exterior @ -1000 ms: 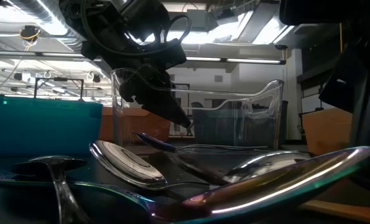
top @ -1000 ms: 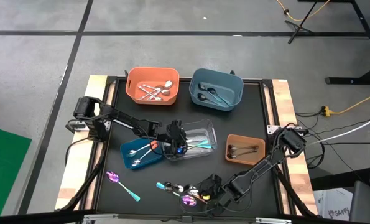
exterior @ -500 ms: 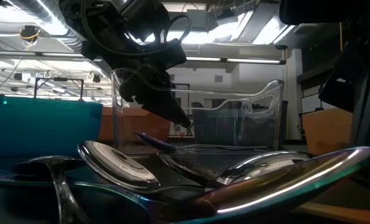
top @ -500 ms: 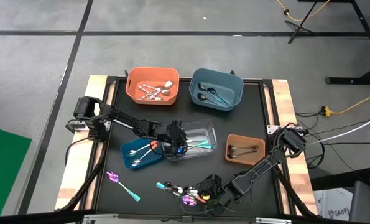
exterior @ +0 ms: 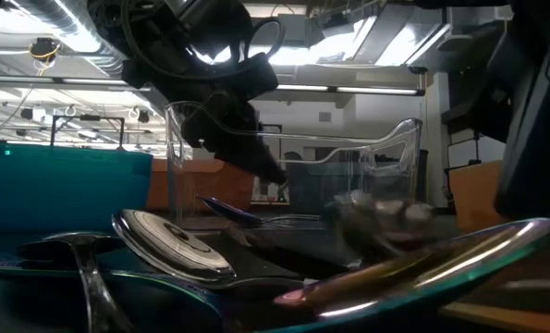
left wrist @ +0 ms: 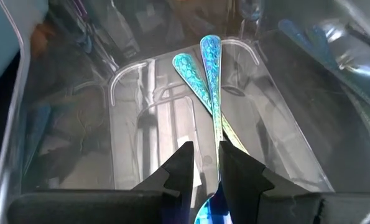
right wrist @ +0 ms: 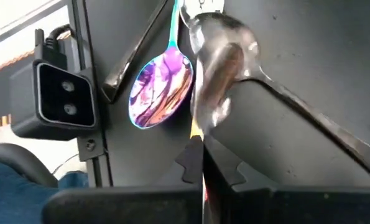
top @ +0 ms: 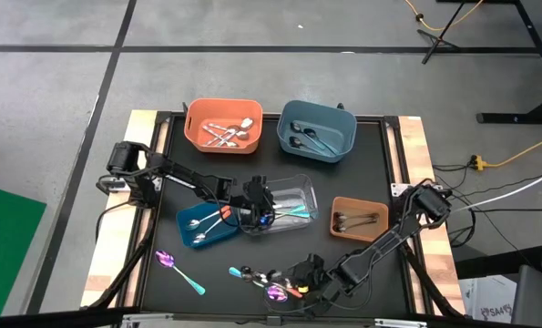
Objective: Sort silverware by color (type)
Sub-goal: Put the orange spoon into the blue bin
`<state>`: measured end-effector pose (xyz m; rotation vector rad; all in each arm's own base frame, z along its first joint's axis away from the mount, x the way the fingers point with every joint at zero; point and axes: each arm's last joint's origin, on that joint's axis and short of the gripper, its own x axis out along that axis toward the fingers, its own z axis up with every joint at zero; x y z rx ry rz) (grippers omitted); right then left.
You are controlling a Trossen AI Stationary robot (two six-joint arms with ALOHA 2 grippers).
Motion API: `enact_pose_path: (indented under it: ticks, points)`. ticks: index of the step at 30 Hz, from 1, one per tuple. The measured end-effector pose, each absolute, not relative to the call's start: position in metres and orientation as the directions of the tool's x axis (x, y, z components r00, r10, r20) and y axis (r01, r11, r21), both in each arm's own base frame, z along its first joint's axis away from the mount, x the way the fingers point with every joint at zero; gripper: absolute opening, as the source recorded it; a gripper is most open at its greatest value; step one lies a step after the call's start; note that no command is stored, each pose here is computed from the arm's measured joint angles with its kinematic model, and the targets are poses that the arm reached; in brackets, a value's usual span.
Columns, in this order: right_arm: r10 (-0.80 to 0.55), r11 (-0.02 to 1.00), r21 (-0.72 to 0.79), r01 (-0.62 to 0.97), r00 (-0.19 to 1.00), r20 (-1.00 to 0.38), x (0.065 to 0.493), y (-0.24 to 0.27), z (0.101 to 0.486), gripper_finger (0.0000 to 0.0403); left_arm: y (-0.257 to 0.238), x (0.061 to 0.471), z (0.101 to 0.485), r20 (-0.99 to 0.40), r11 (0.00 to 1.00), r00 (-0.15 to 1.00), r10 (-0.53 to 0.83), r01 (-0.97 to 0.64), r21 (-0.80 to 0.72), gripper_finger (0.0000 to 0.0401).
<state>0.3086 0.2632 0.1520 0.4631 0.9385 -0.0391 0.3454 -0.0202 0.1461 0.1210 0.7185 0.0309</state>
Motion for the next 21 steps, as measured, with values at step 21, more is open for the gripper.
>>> enact_pose_path:
  ticks: [21]
  points:
    - [0.214, 0.897, 0.38, 0.226, 0.529, -0.821, 0.3106, 0.2568, 0.1498, 0.0001, -0.0203, 0.3461, 0.1474, -0.645, 0.993, 0.762, 0.065, 0.014, 0.117, 0.0069]
